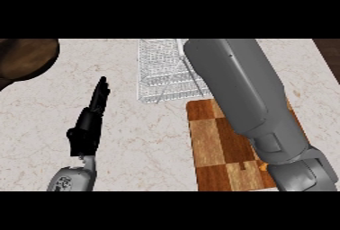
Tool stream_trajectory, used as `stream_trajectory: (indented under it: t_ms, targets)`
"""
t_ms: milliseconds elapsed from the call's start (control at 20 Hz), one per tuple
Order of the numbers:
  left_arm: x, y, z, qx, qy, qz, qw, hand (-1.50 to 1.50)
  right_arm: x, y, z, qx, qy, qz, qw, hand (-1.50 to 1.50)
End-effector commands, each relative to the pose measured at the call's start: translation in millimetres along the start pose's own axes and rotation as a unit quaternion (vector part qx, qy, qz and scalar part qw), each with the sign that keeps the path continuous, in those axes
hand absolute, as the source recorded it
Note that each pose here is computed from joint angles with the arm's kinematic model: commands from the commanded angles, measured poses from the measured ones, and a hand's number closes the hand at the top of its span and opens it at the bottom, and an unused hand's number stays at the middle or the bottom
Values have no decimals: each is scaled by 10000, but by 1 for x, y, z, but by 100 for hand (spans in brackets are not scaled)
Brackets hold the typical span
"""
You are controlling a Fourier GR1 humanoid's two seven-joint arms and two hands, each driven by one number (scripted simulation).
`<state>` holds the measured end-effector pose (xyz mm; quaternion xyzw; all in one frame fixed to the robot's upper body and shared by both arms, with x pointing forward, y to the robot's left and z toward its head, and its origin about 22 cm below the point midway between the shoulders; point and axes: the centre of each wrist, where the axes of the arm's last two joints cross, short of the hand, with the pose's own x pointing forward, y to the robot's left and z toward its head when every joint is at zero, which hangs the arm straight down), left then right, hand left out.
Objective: Pick the lemon from the cutting board and place it in the tiered basket
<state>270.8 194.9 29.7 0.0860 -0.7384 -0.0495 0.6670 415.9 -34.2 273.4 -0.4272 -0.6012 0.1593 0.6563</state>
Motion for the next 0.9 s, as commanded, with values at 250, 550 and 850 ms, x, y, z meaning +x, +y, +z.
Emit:
stream_trajectory:
  t_ms: [250,550,850]
  targets:
    - [-7,7,2,192,129,-5,9997,0,-45,-80,-25,-884,920,-1319,9830,-150]
    - [-22,23,7,289,186,-21,9994,0,-121,-105,-4,-923,1100,-2002,9692,-150]
    - [-13,27,10,415,197,-76,9989,0,-196,-140,50,-754,789,-2022,9732,-150]
